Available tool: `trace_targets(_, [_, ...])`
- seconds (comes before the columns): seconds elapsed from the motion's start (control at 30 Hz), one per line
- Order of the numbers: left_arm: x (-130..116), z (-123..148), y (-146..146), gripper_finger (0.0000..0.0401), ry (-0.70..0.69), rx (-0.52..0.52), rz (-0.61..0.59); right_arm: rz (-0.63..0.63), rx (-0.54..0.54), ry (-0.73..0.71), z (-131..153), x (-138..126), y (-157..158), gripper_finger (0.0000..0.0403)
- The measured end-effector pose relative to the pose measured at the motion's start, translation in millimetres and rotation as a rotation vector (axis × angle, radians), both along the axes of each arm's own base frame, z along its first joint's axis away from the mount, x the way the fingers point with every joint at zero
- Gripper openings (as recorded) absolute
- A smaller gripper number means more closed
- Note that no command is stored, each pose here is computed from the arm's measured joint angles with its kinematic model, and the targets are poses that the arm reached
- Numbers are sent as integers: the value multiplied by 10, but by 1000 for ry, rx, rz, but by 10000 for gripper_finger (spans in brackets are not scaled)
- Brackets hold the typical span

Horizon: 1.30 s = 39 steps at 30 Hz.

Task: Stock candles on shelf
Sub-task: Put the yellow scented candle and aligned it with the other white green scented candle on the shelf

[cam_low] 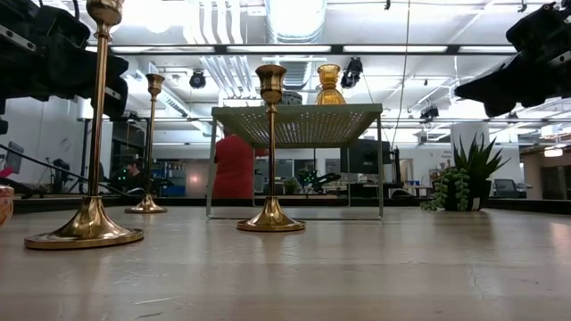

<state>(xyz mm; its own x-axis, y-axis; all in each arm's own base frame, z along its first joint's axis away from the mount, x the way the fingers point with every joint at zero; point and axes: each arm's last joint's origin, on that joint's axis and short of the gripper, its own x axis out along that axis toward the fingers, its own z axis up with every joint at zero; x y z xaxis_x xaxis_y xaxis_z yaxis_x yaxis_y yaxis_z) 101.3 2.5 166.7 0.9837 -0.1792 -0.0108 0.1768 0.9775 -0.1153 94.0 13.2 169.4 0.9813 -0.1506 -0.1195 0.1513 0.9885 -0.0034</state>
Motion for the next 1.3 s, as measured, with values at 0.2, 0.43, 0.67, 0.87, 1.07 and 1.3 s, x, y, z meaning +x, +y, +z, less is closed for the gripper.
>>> trace_targets(0.2, [0, 0, 0, 21, 0, 0, 0, 0, -4, 17, -13, 11, 3, 8])
trace_targets(0.43, [0, -1, 0, 21, 0, 0, 0, 0, -6, 23, -18, 15, 4, 8])
trace_targets(0.67, [0, 0, 0, 21, 0, 0, 0, 0, -5, 23, -18, 15, 4, 8])
trace_targets(0.87, [0, 0, 0, 21, 0, 0, 0, -1, -4, 22, -16, 15, 4, 8])
trace_targets(1.07, [0, 0, 0, 21, 0, 0, 0, -1, -4, 22, -15, 15, 4, 8])
trace_targets(1.3, [0, 0, 0, 21, 0, 0, 0, -1, -5, 22, -15, 15, 4, 8])
